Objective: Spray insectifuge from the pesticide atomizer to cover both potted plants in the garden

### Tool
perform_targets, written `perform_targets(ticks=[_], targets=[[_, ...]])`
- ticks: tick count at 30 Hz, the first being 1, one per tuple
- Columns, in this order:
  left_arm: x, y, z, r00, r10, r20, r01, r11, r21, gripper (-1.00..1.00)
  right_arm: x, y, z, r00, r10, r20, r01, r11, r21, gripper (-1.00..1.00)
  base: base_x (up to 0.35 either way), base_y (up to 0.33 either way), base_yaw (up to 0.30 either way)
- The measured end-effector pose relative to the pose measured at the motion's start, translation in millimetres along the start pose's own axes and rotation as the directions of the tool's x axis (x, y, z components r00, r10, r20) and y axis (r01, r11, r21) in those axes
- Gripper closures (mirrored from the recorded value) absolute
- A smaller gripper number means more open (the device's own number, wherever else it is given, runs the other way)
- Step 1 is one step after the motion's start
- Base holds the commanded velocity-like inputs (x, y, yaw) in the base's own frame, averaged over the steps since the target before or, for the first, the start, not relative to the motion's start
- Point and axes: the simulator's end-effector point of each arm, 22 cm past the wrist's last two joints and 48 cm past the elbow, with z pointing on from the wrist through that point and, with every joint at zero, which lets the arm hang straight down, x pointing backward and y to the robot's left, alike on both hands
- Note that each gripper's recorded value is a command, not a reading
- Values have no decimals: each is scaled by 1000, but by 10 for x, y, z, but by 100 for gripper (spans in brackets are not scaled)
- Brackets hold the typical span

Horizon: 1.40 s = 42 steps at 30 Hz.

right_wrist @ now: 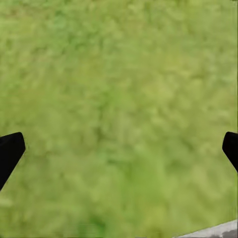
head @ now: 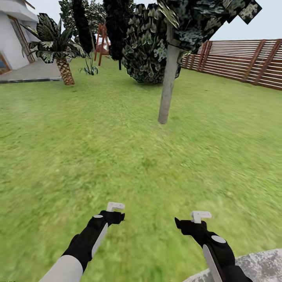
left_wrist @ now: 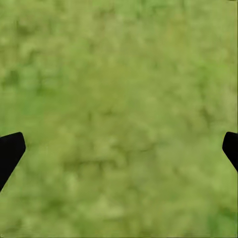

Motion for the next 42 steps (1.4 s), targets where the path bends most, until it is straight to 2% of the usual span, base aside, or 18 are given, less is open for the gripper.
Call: perform_targets(ticks=[6,19,30,42], targets=[[6,-4,-6,1000,0,-1,0,1000,0,-100,7,-4,-8,1000,-2,-1,2,1000,3,-100,312,169,177],[-50,-10,-6,1000,2,8,-2,1000,2,-100,2,-77,-10,1000,15,0,-15,1000,9,-100,332,73,4],[-32,2,-6,1000,4,5,-4,1000,-1,-100,-1,-87,-12,1000,18,1,-18,1000,11,-100,343,23,-223],[-31,3,-6,1000,3,5,-3,1000,-1,-100,-1,-87,-12,1000,18,1,-18,1000,11,-100,333,174,-271]])
